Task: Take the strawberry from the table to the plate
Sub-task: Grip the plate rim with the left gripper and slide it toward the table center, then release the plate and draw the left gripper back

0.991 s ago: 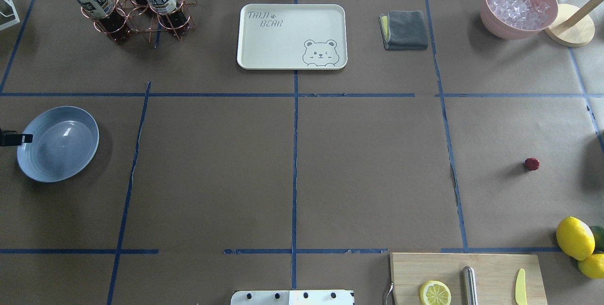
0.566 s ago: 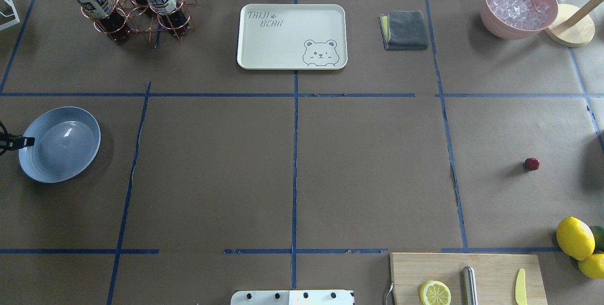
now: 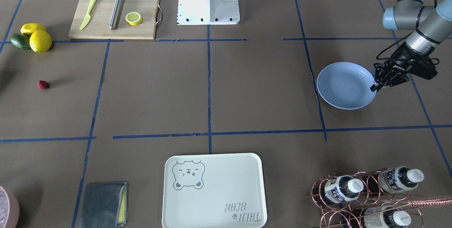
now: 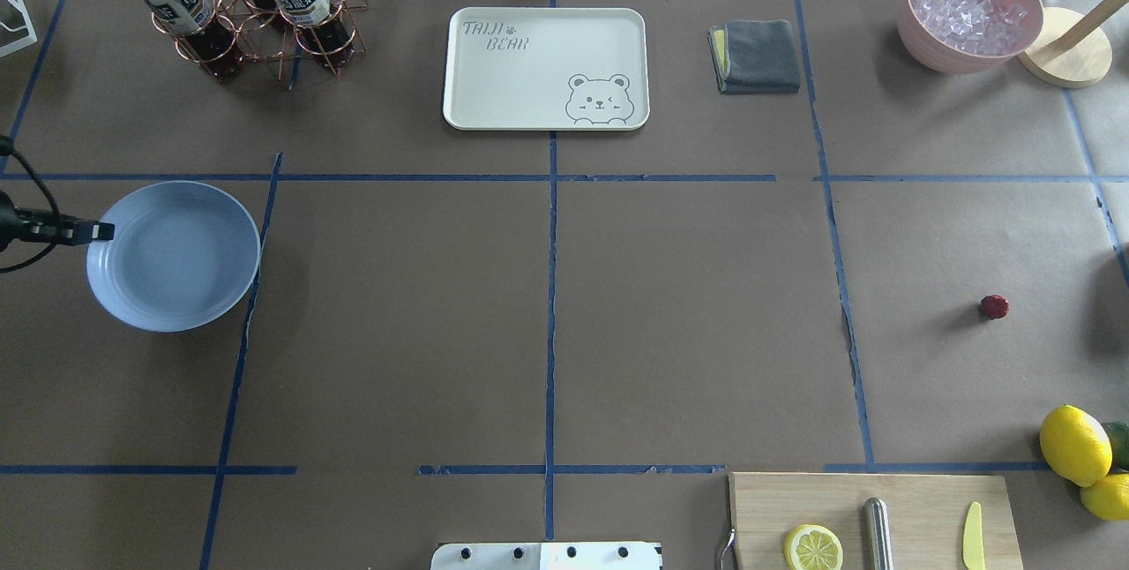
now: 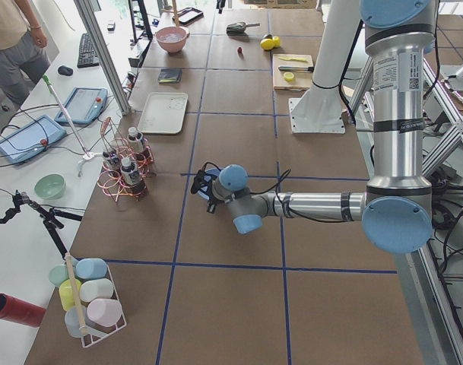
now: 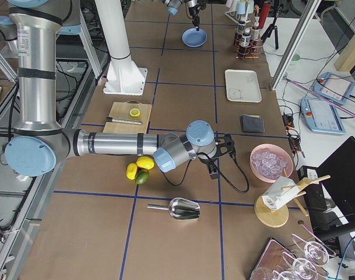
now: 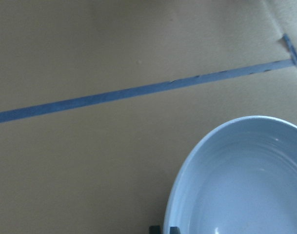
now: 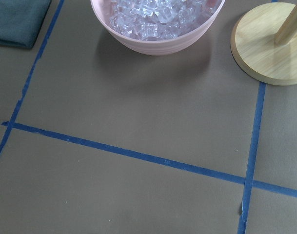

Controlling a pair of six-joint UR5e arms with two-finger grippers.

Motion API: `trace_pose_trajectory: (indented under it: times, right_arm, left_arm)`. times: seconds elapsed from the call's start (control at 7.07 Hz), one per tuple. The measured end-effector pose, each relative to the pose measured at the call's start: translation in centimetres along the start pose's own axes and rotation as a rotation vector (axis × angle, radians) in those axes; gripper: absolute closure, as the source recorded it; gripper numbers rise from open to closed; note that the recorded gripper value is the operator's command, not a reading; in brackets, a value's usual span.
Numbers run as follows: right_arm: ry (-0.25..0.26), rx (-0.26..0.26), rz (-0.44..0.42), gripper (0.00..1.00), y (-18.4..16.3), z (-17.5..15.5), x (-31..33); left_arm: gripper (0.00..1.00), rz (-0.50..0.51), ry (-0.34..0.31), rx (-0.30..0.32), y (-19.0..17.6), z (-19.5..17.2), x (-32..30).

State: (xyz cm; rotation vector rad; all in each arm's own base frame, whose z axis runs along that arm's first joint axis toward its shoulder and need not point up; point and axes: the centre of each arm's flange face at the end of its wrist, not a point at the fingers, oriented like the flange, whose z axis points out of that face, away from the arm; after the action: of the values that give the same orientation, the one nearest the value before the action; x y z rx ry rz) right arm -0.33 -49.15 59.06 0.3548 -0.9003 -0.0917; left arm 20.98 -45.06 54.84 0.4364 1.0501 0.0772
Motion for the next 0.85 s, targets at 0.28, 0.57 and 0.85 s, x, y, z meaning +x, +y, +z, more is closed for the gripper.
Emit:
trace_pose_trajectory:
  times: [0.28, 0.57, 0.85]
  right_arm:
    - [0.001, -0.003, 0.004, 0.0, 0.2, 0.1, 0.2]
    - [0.002, -0.008, 0.011, 0.0, 0.5, 0.2, 0.5]
    - [0.004, -0.011, 0.012, 0.0, 0.6, 0.3, 0.6]
  left_arm:
    - [1.0, -0.043, 0.072, -0.036, -7.3, 2.0, 14.5]
    - [1.0, -0.092, 0.134, -0.083, -7.6, 8.8, 29.8]
    - [1.0, -0.103, 0.139, -0.113, -3.2, 14.5, 37.6]
